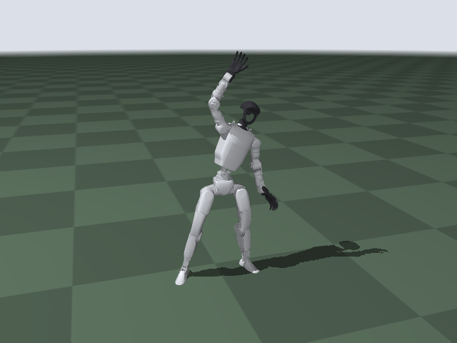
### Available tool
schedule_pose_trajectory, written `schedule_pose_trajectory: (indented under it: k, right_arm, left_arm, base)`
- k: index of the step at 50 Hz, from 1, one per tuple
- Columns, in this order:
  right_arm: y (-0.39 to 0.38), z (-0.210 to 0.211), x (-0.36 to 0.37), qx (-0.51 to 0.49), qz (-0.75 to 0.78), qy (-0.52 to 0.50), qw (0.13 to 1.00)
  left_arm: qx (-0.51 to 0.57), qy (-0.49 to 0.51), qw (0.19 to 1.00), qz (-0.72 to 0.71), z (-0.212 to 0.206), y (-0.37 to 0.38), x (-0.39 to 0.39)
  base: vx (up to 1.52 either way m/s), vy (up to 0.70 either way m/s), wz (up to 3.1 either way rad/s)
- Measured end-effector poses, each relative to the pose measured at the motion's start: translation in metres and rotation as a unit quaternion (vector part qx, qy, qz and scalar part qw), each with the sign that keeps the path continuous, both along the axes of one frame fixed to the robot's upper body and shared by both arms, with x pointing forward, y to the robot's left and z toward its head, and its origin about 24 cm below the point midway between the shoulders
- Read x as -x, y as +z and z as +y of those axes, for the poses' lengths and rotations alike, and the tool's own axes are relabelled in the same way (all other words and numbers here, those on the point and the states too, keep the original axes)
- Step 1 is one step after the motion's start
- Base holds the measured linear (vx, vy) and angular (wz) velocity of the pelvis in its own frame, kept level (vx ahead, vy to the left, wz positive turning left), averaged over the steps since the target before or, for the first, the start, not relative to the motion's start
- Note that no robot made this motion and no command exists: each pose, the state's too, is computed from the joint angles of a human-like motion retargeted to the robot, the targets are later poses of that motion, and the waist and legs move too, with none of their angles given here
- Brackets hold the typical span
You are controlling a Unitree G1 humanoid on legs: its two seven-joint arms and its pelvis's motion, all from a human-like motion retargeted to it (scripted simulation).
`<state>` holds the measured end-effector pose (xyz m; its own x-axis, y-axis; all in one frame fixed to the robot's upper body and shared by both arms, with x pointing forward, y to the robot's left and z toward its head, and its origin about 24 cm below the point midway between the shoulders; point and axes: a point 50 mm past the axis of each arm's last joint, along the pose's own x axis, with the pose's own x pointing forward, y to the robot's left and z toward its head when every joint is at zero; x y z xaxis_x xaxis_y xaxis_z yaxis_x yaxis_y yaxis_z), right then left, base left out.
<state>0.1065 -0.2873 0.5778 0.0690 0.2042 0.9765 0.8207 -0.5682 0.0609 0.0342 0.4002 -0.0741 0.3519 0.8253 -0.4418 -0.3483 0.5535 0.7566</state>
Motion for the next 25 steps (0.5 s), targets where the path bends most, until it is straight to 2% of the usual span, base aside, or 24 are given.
schedule_pose_trajectory:
  k: [6,11,17,25]
  right_arm:
    - [-0.004,-0.041,0.005,-0.106,-0.005,0.017,0.994]
    - [-0.016,-0.088,0.022,-0.234,-0.040,0.035,0.971]
    - [-0.048,-0.140,0.042,-0.369,-0.104,0.057,0.922]
    - [-0.132,-0.210,0.072,-0.510,-0.140,-0.017,0.848]
  left_arm:
    - [0.043,0.012,0.999,0.007,-0.028,-0.022,0.004]
    - [0.114,-0.001,0.993,-0.009,-0.062,-0.042,-0.008]
    - [0.206,-0.099,0.973,0.011,-0.103,-0.058,-0.021]
    - [0.243,-0.220,0.942,0.069,-0.122,-0.061,-0.016]
  base:
    - [-0.08,-0.41,-0.95]
    - [-0.01,-0.48,-0.92]
    - [0.03,-0.29,-0.67]
    - [0.01,-0.01,-0.23]
